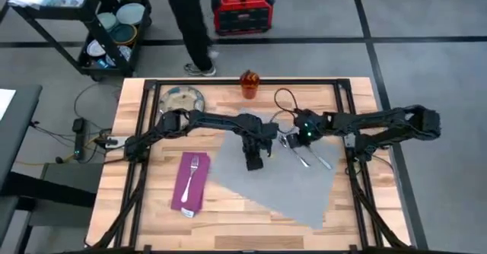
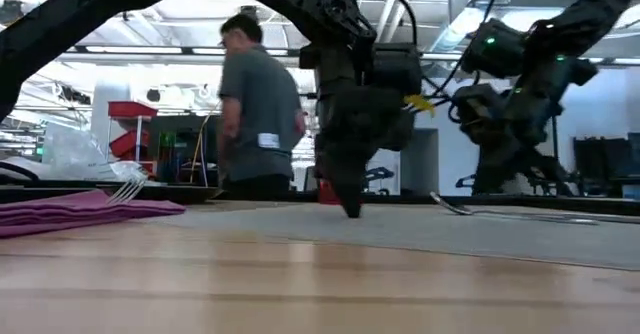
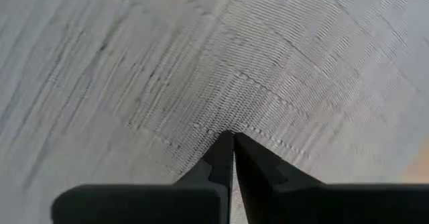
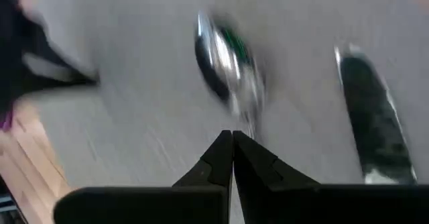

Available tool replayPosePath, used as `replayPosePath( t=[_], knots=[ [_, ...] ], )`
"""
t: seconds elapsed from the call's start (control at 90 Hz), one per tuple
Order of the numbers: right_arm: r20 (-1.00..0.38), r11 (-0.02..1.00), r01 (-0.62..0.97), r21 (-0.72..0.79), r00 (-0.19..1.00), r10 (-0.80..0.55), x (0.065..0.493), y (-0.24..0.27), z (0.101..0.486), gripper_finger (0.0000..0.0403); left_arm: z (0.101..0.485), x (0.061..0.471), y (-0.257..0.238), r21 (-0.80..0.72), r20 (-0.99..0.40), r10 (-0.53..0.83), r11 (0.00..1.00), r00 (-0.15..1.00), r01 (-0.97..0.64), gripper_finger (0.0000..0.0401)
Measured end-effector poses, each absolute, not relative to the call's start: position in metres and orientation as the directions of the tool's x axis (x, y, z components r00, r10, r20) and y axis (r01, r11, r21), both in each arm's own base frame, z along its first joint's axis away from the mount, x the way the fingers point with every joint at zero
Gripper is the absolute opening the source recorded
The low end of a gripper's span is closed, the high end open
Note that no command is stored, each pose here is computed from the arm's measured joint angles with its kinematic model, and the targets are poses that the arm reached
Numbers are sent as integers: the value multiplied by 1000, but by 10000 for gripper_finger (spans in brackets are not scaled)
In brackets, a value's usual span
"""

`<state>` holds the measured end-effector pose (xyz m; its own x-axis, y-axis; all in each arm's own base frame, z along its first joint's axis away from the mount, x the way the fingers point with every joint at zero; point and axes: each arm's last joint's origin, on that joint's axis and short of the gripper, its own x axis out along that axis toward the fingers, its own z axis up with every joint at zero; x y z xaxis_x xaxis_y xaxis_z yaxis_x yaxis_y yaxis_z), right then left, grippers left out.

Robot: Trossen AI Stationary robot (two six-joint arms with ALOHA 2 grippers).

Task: Set table place
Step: Adjust the spoon on top the table mat

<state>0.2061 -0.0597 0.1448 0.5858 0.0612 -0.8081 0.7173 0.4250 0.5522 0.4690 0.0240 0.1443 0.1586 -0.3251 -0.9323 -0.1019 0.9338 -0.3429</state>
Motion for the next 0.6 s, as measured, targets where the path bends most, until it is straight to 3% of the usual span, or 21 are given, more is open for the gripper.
replayPosePath(
  t=[0.3, 0.6],
  knots=[
    [-854, 456, 733, 506, 500, 144, 216, -63, 130, 0, 142, 471, 21, -346, -930, -327, 933, 167, -100, 0],
    [-907, 555, 717, 421, 323, 271, 207, -22, 129, 0, 142, 471, 25, -347, -930, -325, 931, 172, -113, 0]
  ],
)
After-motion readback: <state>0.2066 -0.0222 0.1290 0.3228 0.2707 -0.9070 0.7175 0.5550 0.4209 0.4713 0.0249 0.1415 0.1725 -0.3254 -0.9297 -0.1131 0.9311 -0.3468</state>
